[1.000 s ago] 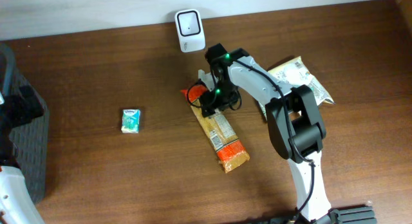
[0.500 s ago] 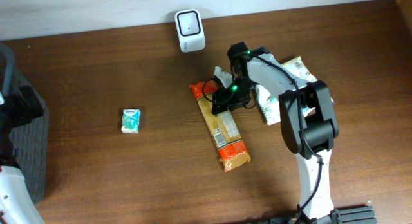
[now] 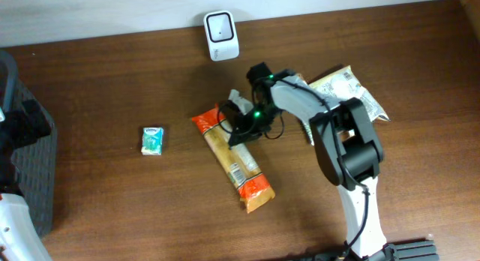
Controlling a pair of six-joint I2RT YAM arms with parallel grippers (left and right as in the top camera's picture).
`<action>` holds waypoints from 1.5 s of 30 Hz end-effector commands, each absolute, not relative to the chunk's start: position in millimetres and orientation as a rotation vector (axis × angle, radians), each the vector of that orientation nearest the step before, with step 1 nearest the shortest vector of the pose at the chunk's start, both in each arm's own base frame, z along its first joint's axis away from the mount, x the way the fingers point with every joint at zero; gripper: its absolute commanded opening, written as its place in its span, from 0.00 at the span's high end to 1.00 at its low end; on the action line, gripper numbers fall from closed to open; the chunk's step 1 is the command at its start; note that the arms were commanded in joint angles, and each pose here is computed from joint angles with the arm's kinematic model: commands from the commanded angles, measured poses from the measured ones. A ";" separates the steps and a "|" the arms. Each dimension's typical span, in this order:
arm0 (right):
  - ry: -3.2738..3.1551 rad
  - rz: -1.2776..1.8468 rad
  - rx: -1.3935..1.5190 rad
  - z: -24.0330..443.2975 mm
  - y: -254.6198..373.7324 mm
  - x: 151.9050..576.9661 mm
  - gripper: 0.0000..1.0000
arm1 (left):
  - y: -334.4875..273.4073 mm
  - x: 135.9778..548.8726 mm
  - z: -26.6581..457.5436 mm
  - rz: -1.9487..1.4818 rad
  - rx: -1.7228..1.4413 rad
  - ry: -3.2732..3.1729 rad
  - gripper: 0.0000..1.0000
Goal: Scan the item barcode
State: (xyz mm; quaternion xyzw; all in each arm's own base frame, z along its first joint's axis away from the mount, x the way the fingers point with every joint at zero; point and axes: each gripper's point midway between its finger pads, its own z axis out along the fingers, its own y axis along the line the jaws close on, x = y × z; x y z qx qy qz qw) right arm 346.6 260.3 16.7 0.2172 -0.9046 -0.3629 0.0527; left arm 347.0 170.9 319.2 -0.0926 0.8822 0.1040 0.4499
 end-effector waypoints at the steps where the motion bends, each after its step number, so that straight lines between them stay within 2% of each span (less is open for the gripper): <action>1: -2.705 -1.075 0.626 -2.3 264.0 336.8 0.96 | 171.5 345.8 326.3 0.270 -0.215 2.167 0.01; 5: -2.635 -1.368 0.592 59.3 277.8 354.9 0.96 | 171.4 345.8 326.2 0.270 -0.215 2.167 0.01; 6: -2.634 -1.510 0.614 103.5 277.7 367.9 0.96 | 171.4 345.8 326.2 0.270 -0.215 2.167 0.01; 8: -2.638 -1.631 0.654 141.2 275.7 376.8 0.96 | 171.4 345.8 326.2 0.270 -0.215 2.167 0.01; 12: -2.727 -1.814 0.687 228.2 254.8 394.1 0.96 | 171.4 345.8 326.2 0.270 -0.215 2.167 0.01; 16: -2.807 -1.969 0.698 290.7 226.6 400.7 0.96 | 171.4 345.8 326.2 0.270 -0.215 2.167 0.01; 20: -2.884 -2.045 0.682 329.4 202.7 402.1 0.96 | 171.4 345.8 326.2 0.270 -0.215 2.167 0.01; 26: -2.903 -2.193 0.723 378.5 199.5 403.1 0.96 | 171.4 345.8 326.2 0.270 -0.215 2.167 0.01; 32: -2.970 -2.268 0.746 401.3 199.7 418.7 0.96 | 171.4 345.8 326.1 0.270 -0.216 2.167 0.01; 35: -3.265 -2.085 0.689 389.6 200.2 444.1 0.96 | 171.4 345.8 326.1 0.270 -0.216 2.167 0.01; 36: -3.428 -1.937 0.714 381.8 202.0 454.9 0.96 | 171.4 345.8 326.1 0.270 -0.215 2.168 0.01; 39: -3.939 -1.140 0.853 356.6 201.0 485.3 0.96 | 171.4 345.8 326.1 0.270 -0.216 2.167 0.01; 40: -4.003 -0.924 0.973 352.9 204.9 488.4 0.96 | 171.4 345.7 326.0 0.269 -0.216 2.168 0.01; 42: -4.035 -0.307 1.409 343.6 222.0 495.6 0.96 | 171.4 345.7 326.0 0.269 -0.216 2.168 0.01; 45: -3.859 0.501 1.924 336.4 246.1 513.5 0.96 | 171.2 345.3 325.4 0.268 -0.216 2.171 0.01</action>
